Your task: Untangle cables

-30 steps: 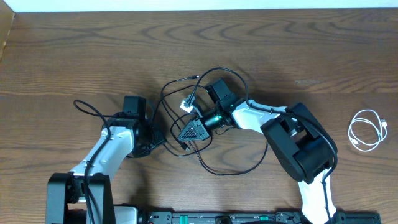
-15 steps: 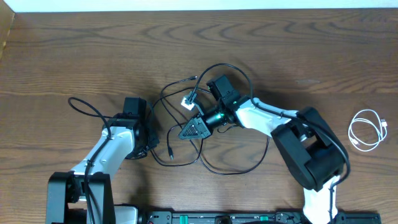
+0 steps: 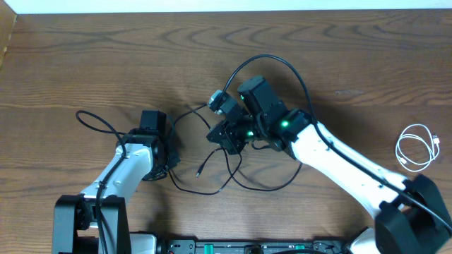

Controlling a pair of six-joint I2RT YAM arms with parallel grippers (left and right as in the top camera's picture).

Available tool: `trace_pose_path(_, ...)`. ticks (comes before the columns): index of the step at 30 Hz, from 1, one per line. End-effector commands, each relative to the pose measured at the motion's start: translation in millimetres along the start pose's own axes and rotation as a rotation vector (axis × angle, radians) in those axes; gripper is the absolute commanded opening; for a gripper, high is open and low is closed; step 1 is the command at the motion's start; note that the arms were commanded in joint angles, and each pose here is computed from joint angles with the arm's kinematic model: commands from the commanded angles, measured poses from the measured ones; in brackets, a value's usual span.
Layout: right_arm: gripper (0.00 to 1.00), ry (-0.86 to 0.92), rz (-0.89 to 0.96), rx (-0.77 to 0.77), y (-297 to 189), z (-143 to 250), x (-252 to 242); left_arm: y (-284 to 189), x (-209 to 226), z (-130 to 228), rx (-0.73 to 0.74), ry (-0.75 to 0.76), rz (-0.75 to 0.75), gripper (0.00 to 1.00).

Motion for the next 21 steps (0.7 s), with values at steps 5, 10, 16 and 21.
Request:
trace_pose_path(5, 0.01, -0.105, 0.123, -0.114, -32, -26, 13, 13, 19, 11, 0.03, -0.015, -0.092, 0.29)
trace_pose_path(10, 0.01, -0.171, 0.18, -0.238, -62, -50, 25, 13, 18, 11, 0.027, -0.015, -0.09, 0.29)
trace_pose_path(16, 0.01, -0.332, 0.193, -0.393, -104, -77, 55, 14, 18, 10, 0.026, -0.015, -0.088, 0.28)
trace_pose_path(21, 0.01, -0.392, 0.454, -0.514, -151, -95, 47, 14, 18, 10, 0.026, -0.015, -0.088, 0.29)
Point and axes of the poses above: each gripper's point midway between its finger pads, its own y axis out along the fingers, its own x axis along the line the jaws close on, z = x × y, the point moved 3 cm from there along -y, back along the fingers, and after that the axes turned 3 degrees about -y, right-handed, at the moved point
